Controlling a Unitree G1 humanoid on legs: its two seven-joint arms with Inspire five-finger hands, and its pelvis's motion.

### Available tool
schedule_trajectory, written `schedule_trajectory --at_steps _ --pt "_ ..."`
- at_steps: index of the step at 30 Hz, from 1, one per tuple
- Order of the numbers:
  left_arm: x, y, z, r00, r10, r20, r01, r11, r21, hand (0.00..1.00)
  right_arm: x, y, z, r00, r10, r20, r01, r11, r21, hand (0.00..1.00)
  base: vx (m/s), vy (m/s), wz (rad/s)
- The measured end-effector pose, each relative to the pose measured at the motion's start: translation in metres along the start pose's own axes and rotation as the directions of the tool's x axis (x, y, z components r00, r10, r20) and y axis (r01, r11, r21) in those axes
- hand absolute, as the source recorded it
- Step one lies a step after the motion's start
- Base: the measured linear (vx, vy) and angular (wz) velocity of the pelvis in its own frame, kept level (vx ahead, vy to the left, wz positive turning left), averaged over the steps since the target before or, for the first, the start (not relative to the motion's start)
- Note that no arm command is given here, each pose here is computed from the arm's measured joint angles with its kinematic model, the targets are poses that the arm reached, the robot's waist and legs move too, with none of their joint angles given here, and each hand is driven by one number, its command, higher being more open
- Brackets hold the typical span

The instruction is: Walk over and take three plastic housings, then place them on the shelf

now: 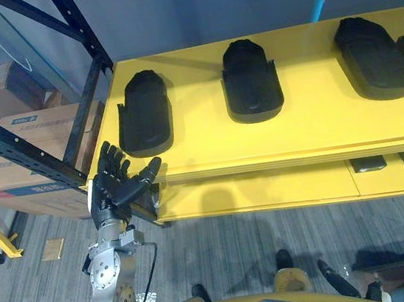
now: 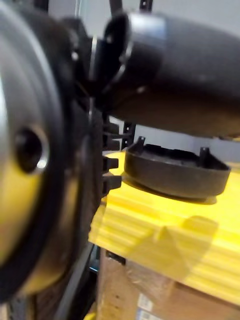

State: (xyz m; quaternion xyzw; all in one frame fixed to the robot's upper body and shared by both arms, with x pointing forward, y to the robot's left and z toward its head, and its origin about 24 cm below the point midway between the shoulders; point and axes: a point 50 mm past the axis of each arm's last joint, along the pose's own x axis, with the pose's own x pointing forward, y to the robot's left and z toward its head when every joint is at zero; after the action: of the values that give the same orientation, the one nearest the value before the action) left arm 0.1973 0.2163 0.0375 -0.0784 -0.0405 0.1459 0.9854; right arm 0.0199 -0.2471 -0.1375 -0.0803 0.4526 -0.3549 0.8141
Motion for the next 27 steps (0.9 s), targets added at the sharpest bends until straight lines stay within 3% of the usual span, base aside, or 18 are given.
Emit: schedule_trajectory --at_steps 3,6,11,16,19,22,27 --pt "0.002 0.005 0.008 0.996 0.066 0.065 -0.071 0.994 0.079 1.00 0.000 0.000 0.000 1.000 -0.001 -0.001 0.001 1.000 0.001 1.00 0.00 0.000 0.00" --pt "-0.005 0.011 0.026 0.980 0.087 0.181 -0.094 0.995 0.034 1.00 0.000 -0.004 -0.002 1.000 -0.014 -0.007 0.014 1.000 0.008 1.00 0.01 0.004 0.06" --pt "-0.026 0.002 0.068 0.909 0.001 0.416 0.035 0.996 -0.079 1.00 -0.005 -0.003 -0.010 0.999 -0.013 -0.033 0.013 1.000 0.010 1.00 0.04 -0.002 0.11" --pt "-0.030 -0.005 0.078 0.865 -0.117 0.488 0.228 0.958 -0.174 1.00 -0.005 0.005 -0.004 1.000 0.011 -0.013 -0.011 1.000 0.028 1.00 0.02 -0.010 0.13" --pt "-0.030 -0.019 0.069 0.864 -0.224 0.450 0.360 0.901 -0.242 1.00 -0.006 0.009 -0.004 1.000 0.029 -0.012 -0.029 0.999 0.018 1.00 -0.01 -0.003 0.05" --pt "-0.028 -0.033 0.045 0.878 -0.356 0.321 0.453 0.836 -0.310 1.00 -0.005 0.012 -0.001 0.999 0.046 -0.012 -0.046 0.999 -0.003 1.00 -0.02 -0.002 0.03" --pt "-0.034 -0.048 -0.004 0.866 -0.500 0.021 0.451 0.760 -0.468 1.00 0.000 0.014 0.006 0.998 0.058 -0.006 -0.058 0.998 -0.025 1.00 -0.01 -0.003 0.05"
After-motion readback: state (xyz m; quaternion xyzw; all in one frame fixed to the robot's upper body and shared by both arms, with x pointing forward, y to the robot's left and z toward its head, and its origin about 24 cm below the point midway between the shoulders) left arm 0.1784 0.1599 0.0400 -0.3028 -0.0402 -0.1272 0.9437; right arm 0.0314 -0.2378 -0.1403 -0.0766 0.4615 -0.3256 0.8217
